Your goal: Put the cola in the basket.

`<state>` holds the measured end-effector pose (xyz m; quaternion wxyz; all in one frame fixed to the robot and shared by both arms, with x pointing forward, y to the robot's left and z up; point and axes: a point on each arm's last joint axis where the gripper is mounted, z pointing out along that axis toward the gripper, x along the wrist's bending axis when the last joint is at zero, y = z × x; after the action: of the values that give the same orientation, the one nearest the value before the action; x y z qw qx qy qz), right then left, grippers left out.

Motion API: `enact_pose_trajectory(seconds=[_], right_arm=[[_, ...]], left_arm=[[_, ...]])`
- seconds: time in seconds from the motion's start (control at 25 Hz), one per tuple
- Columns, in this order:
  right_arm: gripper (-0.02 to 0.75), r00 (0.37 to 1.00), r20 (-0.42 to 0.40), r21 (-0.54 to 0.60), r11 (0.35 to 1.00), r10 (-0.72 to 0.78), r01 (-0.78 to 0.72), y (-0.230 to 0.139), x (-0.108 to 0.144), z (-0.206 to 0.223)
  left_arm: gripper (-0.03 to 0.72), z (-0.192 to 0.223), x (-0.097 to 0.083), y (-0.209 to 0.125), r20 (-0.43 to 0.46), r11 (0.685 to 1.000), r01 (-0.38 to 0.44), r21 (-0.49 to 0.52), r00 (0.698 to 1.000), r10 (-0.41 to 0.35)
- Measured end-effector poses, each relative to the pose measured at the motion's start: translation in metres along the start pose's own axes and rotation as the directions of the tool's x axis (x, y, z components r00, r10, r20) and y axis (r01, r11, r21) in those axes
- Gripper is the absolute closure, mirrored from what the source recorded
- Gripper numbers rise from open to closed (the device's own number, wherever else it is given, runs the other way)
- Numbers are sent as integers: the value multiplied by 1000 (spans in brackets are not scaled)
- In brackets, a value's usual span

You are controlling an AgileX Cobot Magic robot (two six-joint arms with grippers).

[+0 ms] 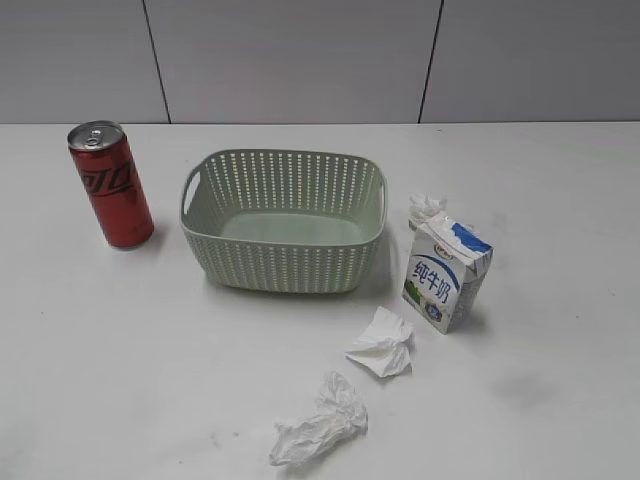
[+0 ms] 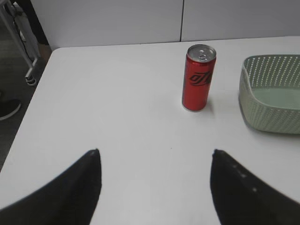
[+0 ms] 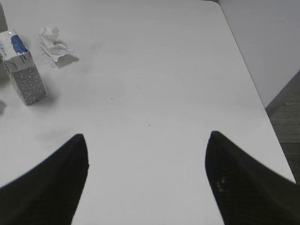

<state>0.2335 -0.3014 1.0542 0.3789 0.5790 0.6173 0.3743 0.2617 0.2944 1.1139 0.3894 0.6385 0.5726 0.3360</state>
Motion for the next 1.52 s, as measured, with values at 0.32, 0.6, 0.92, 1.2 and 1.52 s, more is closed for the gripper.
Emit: enact_pose_trajectory(seconds=[0.32, 0.6, 0.92, 1.2, 1.52], right_arm=[[150, 1000, 0, 0, 1000, 0, 0, 0, 0, 0], [150, 1000, 0, 0, 1000, 0, 0, 0, 0, 0], [150, 1000, 0, 0, 1000, 0, 0, 0, 0, 0], [150, 1000, 0, 0, 1000, 0, 0, 0, 0, 0], [150, 1000, 0, 0, 1000, 0, 0, 0, 0, 0]], left_arm=[[136, 37, 3, 48, 1, 988, 8, 154, 1000, -8], [76, 88, 7, 84, 3, 956, 9, 292, 1000, -11], [52, 164, 0, 123, 103, 904, -12, 426, 994, -35], [52, 236, -27, 137, 177, 825, -167, 540, 981, 82], [52, 309, -50, 138, 213, 771, -245, 588, 966, 144]])
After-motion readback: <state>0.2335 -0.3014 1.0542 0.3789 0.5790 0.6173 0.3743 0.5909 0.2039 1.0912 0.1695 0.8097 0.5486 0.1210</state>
